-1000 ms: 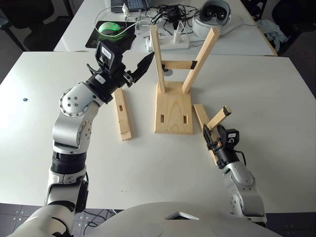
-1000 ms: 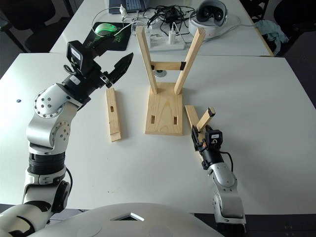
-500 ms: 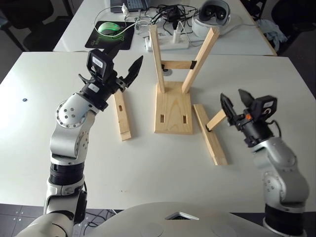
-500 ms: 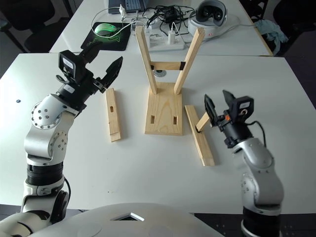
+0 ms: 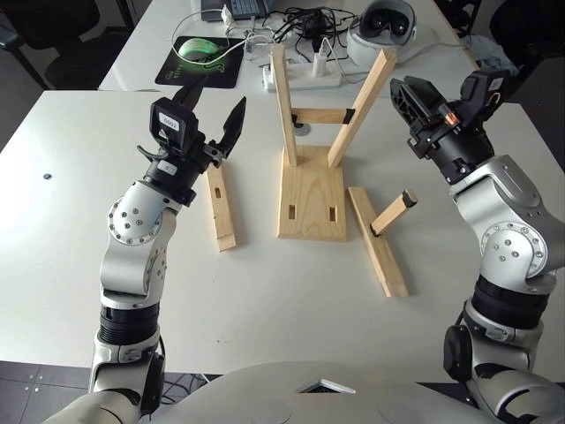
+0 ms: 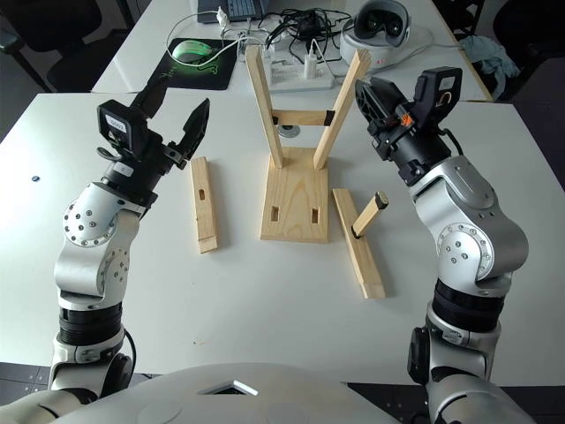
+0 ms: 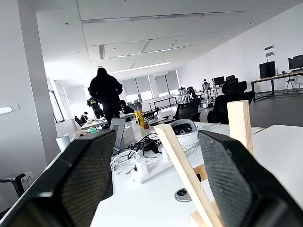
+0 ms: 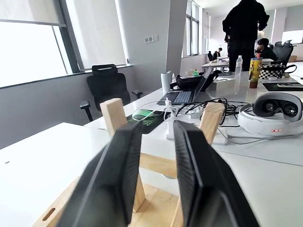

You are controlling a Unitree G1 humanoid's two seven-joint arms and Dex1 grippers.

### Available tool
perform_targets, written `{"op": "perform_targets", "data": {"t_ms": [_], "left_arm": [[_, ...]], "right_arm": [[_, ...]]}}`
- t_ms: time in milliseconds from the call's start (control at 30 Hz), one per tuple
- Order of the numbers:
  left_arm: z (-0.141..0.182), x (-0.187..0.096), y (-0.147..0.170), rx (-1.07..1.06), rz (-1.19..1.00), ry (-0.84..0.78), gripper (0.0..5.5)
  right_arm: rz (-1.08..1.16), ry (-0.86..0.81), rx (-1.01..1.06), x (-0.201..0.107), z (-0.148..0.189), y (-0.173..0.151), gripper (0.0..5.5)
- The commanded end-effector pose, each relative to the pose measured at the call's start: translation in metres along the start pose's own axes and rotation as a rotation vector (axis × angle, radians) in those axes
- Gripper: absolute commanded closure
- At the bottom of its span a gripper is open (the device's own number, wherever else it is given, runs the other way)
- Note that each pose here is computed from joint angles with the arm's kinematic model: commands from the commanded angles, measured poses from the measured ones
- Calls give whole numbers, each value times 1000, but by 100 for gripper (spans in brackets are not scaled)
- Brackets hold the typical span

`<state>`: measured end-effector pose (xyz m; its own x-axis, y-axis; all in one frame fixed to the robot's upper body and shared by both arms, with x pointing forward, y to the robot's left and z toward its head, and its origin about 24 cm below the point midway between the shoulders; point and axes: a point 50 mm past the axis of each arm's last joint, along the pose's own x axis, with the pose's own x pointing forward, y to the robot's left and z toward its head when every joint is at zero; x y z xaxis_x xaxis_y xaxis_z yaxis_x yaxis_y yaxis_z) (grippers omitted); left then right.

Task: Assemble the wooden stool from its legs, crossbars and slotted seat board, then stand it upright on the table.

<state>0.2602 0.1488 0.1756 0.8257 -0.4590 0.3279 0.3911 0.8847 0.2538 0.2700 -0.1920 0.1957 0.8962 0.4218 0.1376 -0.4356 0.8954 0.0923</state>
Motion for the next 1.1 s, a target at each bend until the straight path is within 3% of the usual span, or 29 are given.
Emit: {"op": "perform_targets", "data": {"t_ms": [33,133,600,1100], "left_arm": [[-1,-1,3,9,18,3,230],[-1,-4,2,7,31,6,230],[0,0,3,5,14,-3,230],[0,6,3,-3,-46,1,230]], "right_arm": [[6,42,-14,-8,-9,-2,508],[26,55,-12,-9,-11,-1,548],[6,130,-7,-27,-36,-4,548],[-138,33,145,-31,-28,-12,548]]}}
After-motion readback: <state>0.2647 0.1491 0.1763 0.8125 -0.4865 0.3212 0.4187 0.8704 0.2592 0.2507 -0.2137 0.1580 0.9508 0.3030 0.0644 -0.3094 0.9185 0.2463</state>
